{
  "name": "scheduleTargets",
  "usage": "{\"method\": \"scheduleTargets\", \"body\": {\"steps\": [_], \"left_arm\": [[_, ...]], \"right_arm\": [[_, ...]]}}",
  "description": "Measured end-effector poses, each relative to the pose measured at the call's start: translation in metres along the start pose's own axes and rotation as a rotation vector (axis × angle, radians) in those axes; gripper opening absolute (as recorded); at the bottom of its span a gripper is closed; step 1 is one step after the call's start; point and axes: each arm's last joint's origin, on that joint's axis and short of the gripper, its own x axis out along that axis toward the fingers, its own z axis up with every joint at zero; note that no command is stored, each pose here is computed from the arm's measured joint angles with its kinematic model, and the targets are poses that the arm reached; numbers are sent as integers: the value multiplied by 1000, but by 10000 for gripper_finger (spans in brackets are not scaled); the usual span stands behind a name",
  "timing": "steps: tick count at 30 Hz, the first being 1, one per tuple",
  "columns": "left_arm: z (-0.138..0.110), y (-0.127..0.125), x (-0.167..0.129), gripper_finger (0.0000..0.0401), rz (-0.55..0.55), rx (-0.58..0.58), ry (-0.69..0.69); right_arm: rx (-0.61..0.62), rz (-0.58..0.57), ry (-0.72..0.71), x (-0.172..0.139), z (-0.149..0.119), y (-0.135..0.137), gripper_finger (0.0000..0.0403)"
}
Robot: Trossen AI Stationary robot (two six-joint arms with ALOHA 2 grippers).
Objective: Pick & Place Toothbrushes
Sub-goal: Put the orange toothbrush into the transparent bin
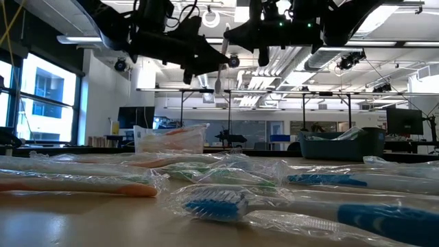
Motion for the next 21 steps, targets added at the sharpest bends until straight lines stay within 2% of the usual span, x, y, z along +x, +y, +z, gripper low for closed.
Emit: {"method": "scheduleTargets", "body": {"steps": [7,16,21], "left_arm": [[-1,1,1,104,7,-6,27],[-2,1,1,21,9,-11,30],[-2,1,1,26,8,-11,32]], "right_arm": [[0,1,6,0,-1,0,12],[-4,3,11,0,-1,0,12],[1,26,21,0,-2,1,12]]}}
